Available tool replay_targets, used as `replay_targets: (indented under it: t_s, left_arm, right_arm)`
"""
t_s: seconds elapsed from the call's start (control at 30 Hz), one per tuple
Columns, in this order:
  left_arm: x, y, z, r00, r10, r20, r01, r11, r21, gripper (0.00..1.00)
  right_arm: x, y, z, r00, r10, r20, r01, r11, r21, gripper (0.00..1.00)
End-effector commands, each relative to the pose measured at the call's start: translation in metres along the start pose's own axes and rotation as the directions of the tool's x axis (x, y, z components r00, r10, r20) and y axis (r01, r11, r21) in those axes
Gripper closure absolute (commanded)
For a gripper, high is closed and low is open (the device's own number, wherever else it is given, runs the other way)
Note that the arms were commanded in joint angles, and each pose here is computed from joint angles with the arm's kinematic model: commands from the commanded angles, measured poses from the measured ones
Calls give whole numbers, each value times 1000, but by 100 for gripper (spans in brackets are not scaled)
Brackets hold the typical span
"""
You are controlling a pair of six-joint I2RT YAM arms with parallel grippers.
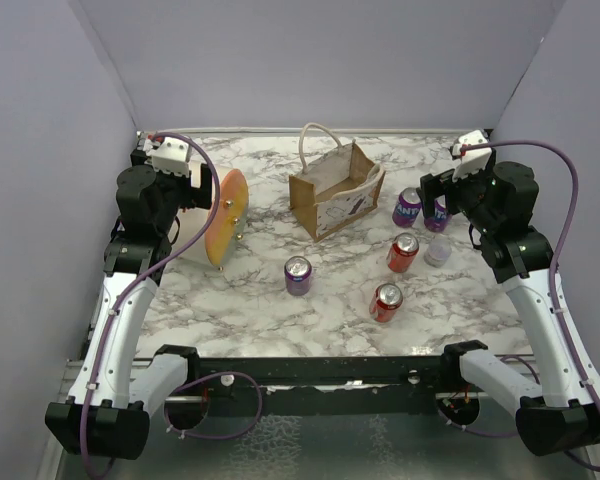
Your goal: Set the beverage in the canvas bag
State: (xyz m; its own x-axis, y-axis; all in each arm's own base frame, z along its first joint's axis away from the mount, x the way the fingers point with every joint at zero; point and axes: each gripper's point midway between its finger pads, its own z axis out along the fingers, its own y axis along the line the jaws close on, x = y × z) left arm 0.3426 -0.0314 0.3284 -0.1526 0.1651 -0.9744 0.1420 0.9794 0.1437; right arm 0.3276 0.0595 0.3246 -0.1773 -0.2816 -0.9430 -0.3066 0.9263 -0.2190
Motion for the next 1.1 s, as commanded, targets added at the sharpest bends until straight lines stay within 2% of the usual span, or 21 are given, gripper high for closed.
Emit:
replay_targets:
  t_s: [0.0, 0.43, 0.63, 0.77, 1.07]
  left_arm:
    - [-11, 5, -3, 999, 14, 46, -13, 1000, -29, 1]
    - [-16, -2, -3, 998, 26, 56, -27, 1000, 13, 1]
    - [-24, -21, -4, 996, 49, 72, -58, 989, 133, 1]
    - [-30, -35, -1, 994, 65, 84, -82, 973, 216, 1]
    - [-33, -76, 32, 996, 89, 21, -90, 920, 382, 1]
  right_arm:
    - [-22, 5, -6, 998, -10, 66, 12, 999, -34, 1]
    - [-32, 11, -11, 996, -18, 90, 24, 997, -73, 1]
    - [-38, 11, -16, 994, -36, 105, 44, 996, -76, 1]
    - [-39, 19, -17, 992, -67, 107, 80, 989, -125, 1]
    - [-30, 47, -17, 990, -83, 115, 112, 953, -281, 1]
